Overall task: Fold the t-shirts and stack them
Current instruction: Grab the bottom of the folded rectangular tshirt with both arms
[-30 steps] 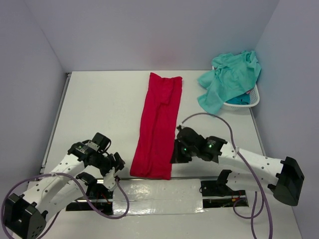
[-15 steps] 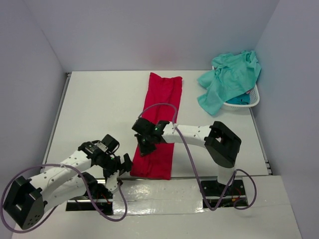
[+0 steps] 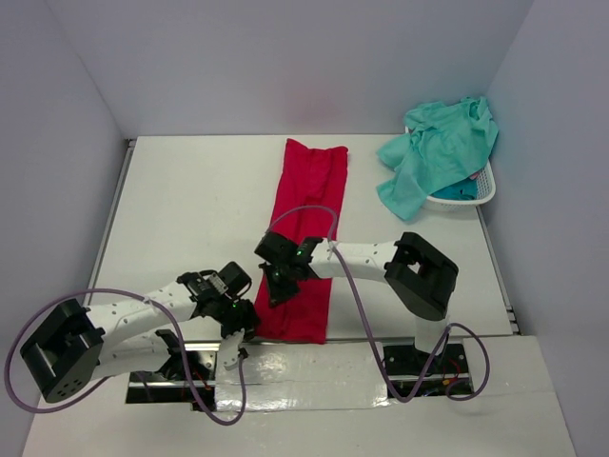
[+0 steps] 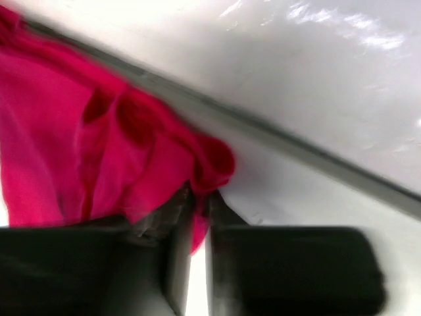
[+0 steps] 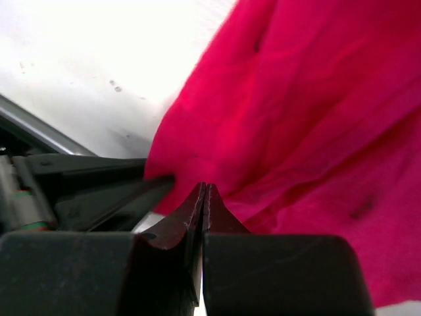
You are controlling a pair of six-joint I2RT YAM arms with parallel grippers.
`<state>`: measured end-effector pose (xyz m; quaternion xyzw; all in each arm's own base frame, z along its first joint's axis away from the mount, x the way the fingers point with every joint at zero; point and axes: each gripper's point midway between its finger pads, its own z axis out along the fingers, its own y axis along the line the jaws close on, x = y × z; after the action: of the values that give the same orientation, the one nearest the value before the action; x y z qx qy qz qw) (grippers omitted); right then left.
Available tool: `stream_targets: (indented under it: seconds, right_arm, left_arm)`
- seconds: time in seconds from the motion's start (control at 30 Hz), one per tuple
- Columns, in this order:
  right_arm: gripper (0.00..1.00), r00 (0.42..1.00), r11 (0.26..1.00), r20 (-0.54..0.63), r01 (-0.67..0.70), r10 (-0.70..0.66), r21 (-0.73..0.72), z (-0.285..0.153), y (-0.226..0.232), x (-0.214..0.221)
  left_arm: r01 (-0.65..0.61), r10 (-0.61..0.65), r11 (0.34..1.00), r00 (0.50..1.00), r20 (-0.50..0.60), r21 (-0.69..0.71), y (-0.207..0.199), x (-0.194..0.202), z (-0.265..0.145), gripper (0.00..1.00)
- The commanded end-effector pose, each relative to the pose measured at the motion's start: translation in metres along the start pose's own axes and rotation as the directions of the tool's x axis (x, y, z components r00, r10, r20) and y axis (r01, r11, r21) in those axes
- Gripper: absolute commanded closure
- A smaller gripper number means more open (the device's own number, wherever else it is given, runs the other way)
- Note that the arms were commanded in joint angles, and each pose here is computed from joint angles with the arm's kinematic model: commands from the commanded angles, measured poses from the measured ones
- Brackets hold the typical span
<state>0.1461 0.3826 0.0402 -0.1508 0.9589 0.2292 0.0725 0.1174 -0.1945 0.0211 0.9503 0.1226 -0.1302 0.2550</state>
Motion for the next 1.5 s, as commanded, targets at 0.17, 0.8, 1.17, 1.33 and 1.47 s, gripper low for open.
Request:
stream_targets:
  seconds: [0.17, 0.8, 1.17, 1.33, 1.47]
  right_arm:
    - [1.00, 1.000, 0.999, -0.022, -0.009, 0.008, -0.033, 0.004, -0.003, 0.016]
    - [1.00, 0.999, 0.994, 0.032, -0.044, 0.041, 0.098, -0.043, -0.057, 0.036]
    - [0.40, 0.993, 0.992, 0.042, -0.115, 0.113, 0.056, -0.080, -0.067, 0.063]
    - [0.34, 0.978, 0.975, -0.065, -0.206, 0.200, -0.089, -0.063, -0.065, 0.103]
    - [0.34, 0.964, 0.958, -0.066, -0.262, 0.256, -0.114, -0.058, -0.060, 0.102]
  left_arm:
    - [0.043, -0.053, 0.995, 0.992, 0.118, 0.089, -0.024, -0.027, 0.012, 1.00]
    - [0.083, -0.097, 0.988, 0.989, 0.109, 0.128, -0.027, -0.033, 0.002, 1.00]
    - [0.257, -0.264, 0.964, 0.957, 0.123, 0.066, 0.006, -0.035, -0.010, 1.00]
    - [0.320, -0.323, 0.946, 0.938, 0.125, 0.048, 0.016, -0.035, -0.014, 1.00]
    - [0.334, -0.337, 0.941, 0.931, 0.138, 0.050, 0.019, -0.037, -0.014, 1.00]
